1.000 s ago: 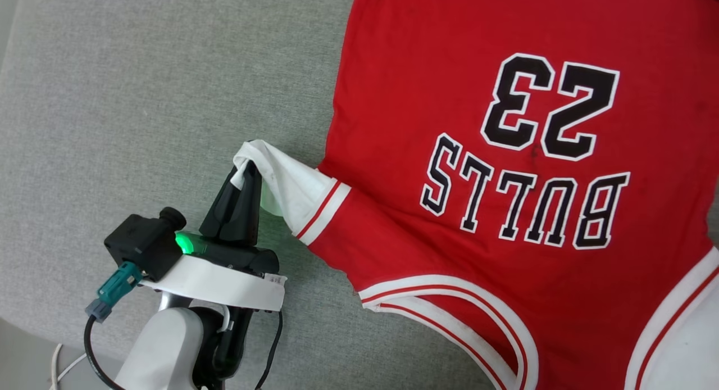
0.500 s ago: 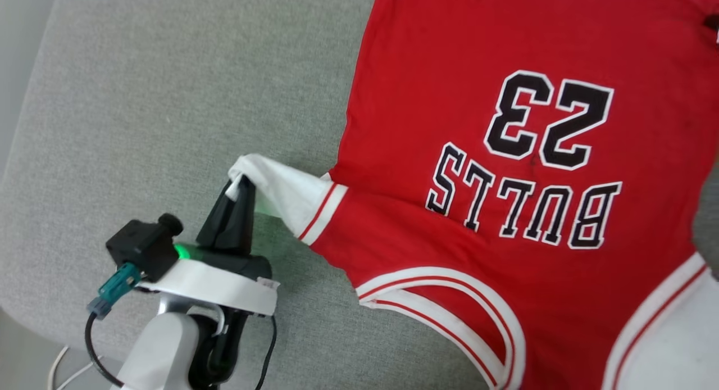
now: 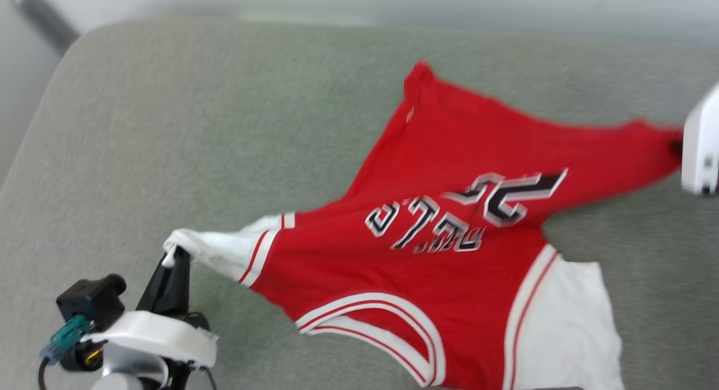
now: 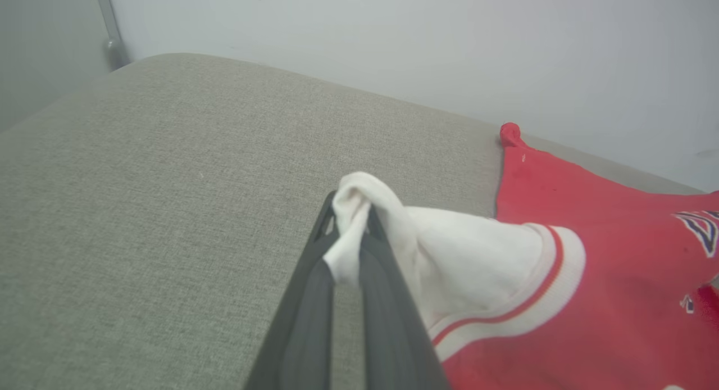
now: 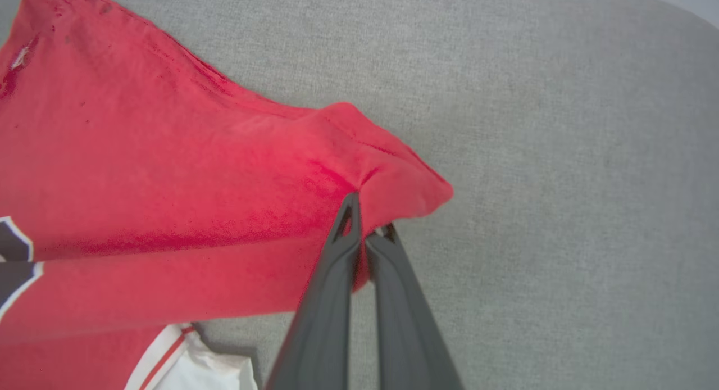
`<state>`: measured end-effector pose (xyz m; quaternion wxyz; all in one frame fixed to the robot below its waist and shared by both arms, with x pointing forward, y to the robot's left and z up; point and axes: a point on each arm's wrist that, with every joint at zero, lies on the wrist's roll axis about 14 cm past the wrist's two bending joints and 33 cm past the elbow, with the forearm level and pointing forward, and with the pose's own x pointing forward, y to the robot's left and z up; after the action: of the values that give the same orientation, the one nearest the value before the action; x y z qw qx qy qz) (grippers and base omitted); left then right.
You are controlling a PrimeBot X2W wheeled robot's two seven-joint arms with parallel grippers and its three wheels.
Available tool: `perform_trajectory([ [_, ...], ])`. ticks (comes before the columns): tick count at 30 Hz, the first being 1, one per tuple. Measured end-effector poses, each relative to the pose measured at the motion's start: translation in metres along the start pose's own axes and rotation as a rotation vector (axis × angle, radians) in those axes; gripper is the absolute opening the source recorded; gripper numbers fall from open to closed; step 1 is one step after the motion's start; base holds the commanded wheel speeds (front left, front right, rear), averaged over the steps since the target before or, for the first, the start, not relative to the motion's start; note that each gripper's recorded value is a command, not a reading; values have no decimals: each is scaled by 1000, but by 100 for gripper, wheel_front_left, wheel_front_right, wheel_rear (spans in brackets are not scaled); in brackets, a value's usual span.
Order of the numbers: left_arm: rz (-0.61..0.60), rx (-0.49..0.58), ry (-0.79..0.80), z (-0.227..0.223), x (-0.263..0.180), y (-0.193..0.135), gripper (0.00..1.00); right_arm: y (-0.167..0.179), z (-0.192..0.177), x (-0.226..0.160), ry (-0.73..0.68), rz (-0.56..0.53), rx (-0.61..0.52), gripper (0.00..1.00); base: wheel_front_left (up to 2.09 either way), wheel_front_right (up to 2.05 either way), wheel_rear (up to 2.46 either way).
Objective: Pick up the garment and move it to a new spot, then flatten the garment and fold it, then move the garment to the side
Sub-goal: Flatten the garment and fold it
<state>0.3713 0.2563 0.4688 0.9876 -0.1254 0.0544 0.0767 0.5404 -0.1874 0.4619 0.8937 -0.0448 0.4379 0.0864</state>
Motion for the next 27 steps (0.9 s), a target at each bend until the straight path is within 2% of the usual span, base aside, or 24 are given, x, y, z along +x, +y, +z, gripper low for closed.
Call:
perform_trajectory([
  [7, -46, -6, 33, -3, -6, -13, 0, -24, -93, -56, -13, -19, 75, 0, 0, 0, 0],
  [14, -83, -7, 79, -12, -8, -23, 0, -21, -191, -95, -26, -38, 289, 0, 0, 0, 0],
  [17, -90, -2, 90, -14, -7, -25, 0, -5, -230, -98, -3, -27, 402, 2, 0, 0, 0],
  [18, -93, 2, 99, -16, -6, -25, 0, 2, -237, -98, -4, -17, 428, 31, 0, 0, 0],
  [19, -94, 6, 105, -17, -6, -25, 0, 5, -239, -99, -24, -18, 438, 100, 0, 0, 0],
  [24, -115, 18, 125, -20, -3, -31, 0, 7, -226, -99, -157, -21, 477, 100, 0, 0, 0],
  [27, -121, 29, 123, -18, -2, -34, 0, 1, -195, -102, -324, -33, 486, 100, 0, 0, 0],
])
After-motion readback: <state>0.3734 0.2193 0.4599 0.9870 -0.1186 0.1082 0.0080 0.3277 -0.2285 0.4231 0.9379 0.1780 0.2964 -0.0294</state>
